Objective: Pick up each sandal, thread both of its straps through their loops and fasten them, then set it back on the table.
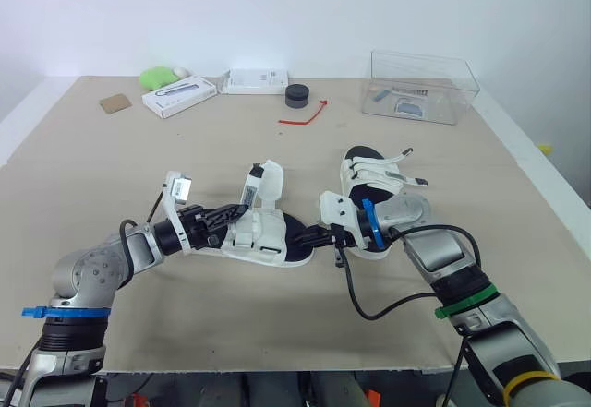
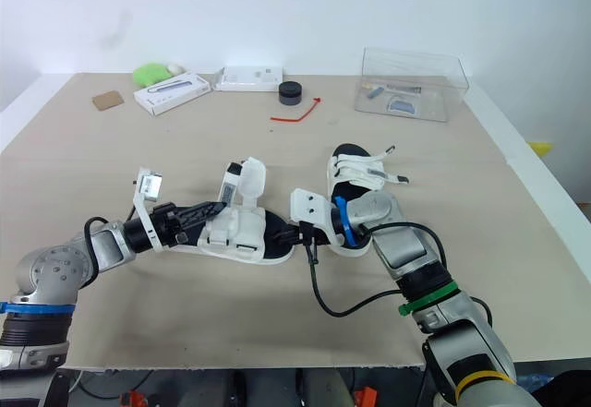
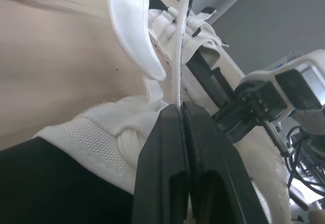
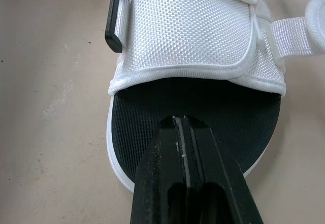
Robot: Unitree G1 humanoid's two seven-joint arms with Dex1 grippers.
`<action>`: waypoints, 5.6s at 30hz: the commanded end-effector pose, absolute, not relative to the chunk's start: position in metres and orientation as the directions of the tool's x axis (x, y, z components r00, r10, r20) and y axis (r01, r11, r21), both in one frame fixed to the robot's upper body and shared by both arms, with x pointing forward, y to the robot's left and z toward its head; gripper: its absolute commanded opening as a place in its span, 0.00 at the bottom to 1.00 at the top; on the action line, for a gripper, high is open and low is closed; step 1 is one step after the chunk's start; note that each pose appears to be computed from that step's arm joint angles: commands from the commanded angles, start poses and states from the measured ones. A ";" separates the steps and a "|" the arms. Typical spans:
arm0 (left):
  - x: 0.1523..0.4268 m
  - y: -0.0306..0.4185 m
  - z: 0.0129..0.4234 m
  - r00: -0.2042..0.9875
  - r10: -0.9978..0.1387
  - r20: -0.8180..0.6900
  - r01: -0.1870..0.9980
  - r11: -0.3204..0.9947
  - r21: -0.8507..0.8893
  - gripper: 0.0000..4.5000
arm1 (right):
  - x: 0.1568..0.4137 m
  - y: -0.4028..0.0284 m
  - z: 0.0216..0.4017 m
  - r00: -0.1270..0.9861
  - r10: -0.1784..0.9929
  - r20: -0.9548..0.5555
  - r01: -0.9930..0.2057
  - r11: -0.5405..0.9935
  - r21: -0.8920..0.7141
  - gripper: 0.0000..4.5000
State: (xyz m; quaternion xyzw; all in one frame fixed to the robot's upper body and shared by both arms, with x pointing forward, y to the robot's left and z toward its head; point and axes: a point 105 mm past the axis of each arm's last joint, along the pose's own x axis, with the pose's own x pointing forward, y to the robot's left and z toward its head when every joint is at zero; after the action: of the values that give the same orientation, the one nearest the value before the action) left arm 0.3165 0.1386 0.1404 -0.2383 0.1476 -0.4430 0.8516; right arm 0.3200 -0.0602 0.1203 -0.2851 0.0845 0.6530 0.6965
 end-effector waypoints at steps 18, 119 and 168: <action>0.348 0.137 0.193 0.489 -0.872 -0.016 0.868 0.488 -0.088 0.51 | 0.318 -0.055 0.122 0.137 0.869 -0.476 -0.951 -0.020 -0.310 0.00; 0.408 0.106 0.175 0.526 -0.850 0.002 0.304 0.186 -0.934 0.51 | 0.315 -0.050 0.125 0.170 0.882 -0.439 -0.941 0.013 -0.337 0.00; 0.428 0.081 0.172 0.592 -0.805 -0.046 0.306 0.277 -0.911 0.12 | 0.314 -0.055 0.125 0.189 0.873 -0.450 -0.936 0.021 -0.353 0.00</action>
State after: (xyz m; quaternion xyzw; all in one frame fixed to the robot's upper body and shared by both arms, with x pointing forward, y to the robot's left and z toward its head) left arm 0.4231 0.0787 0.1585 -0.4719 0.2838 -0.3637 0.7513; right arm 0.3159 -0.0536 0.1213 -0.2833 0.0602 0.6345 0.7166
